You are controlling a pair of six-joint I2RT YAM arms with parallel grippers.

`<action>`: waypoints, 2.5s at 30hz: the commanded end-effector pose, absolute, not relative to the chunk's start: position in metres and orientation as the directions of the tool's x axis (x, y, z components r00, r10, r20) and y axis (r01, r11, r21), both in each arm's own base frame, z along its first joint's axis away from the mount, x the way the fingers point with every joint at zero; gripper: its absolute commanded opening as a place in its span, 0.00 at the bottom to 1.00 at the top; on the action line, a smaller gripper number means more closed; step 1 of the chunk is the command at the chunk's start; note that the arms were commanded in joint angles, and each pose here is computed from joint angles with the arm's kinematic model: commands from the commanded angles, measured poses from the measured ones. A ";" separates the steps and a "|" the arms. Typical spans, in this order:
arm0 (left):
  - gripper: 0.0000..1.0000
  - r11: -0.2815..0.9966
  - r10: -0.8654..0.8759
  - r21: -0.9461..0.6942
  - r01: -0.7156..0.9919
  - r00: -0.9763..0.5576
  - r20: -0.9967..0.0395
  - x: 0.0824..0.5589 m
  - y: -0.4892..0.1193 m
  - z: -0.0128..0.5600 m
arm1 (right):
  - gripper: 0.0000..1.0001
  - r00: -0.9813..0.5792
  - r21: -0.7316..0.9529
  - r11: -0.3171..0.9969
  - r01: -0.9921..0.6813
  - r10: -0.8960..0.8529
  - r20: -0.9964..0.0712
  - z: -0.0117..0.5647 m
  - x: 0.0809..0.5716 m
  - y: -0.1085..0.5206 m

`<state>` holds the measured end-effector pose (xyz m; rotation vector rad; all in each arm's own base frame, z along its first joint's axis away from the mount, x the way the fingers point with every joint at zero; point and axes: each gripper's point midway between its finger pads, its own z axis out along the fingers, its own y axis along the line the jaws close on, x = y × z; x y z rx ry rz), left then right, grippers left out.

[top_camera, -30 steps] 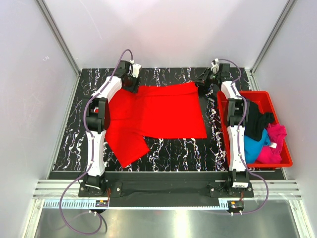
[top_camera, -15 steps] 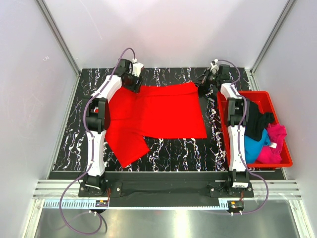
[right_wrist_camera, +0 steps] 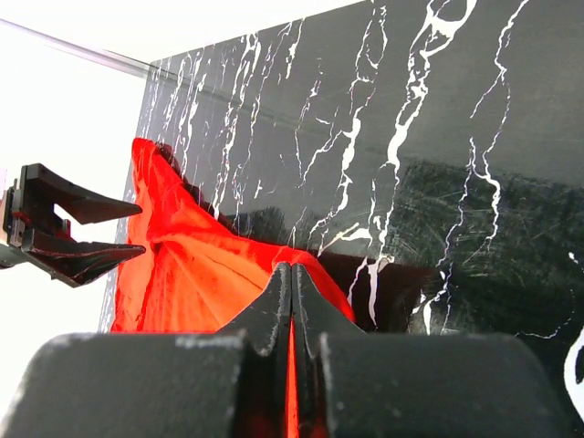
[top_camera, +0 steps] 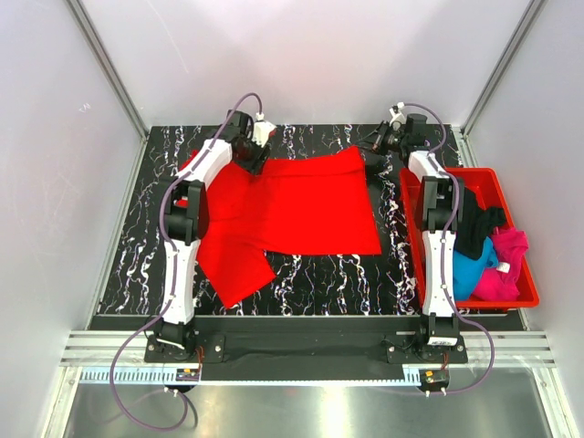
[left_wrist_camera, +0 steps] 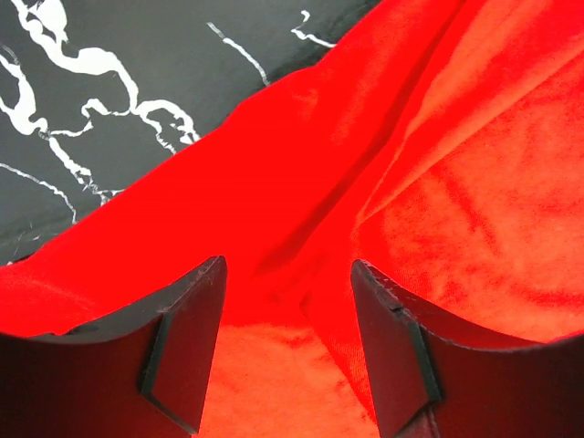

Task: Fold and stack the t-shirts
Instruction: Fold the tshirt

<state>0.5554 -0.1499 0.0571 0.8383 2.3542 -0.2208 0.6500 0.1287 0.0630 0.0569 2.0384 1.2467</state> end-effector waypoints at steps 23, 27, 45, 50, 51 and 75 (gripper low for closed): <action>0.18 0.767 0.587 0.179 0.616 -0.562 -0.583 0.559 -0.146 0.052 | 0.00 -0.657 0.736 0.512 -0.443 0.373 -0.655 0.140 0.628 0.136; 0.00 0.758 0.593 0.178 0.627 -0.551 -0.587 0.552 -0.146 0.060 | 0.00 -0.660 0.737 0.516 -0.437 0.373 -0.653 0.139 0.624 0.135; 0.00 0.772 0.570 0.163 0.614 -0.555 -0.606 0.522 -0.142 0.098 | 0.00 -0.669 0.694 0.592 -0.411 0.321 -0.670 0.141 0.591 0.128; 0.00 0.775 0.564 0.136 0.617 -0.579 -0.589 0.510 -0.141 0.093 | 0.00 -0.697 0.694 0.610 -0.383 0.302 -0.650 0.134 0.570 0.127; 0.00 0.774 0.568 0.129 0.620 -0.591 -0.573 0.506 -0.141 0.088 | 0.00 -0.716 0.701 0.612 -0.366 0.296 -0.633 0.123 0.562 0.127; 0.47 0.871 0.470 0.176 0.459 -0.670 -0.574 0.537 -0.119 0.090 | 0.43 -0.813 0.627 0.765 -0.148 0.267 -0.517 0.092 0.543 0.099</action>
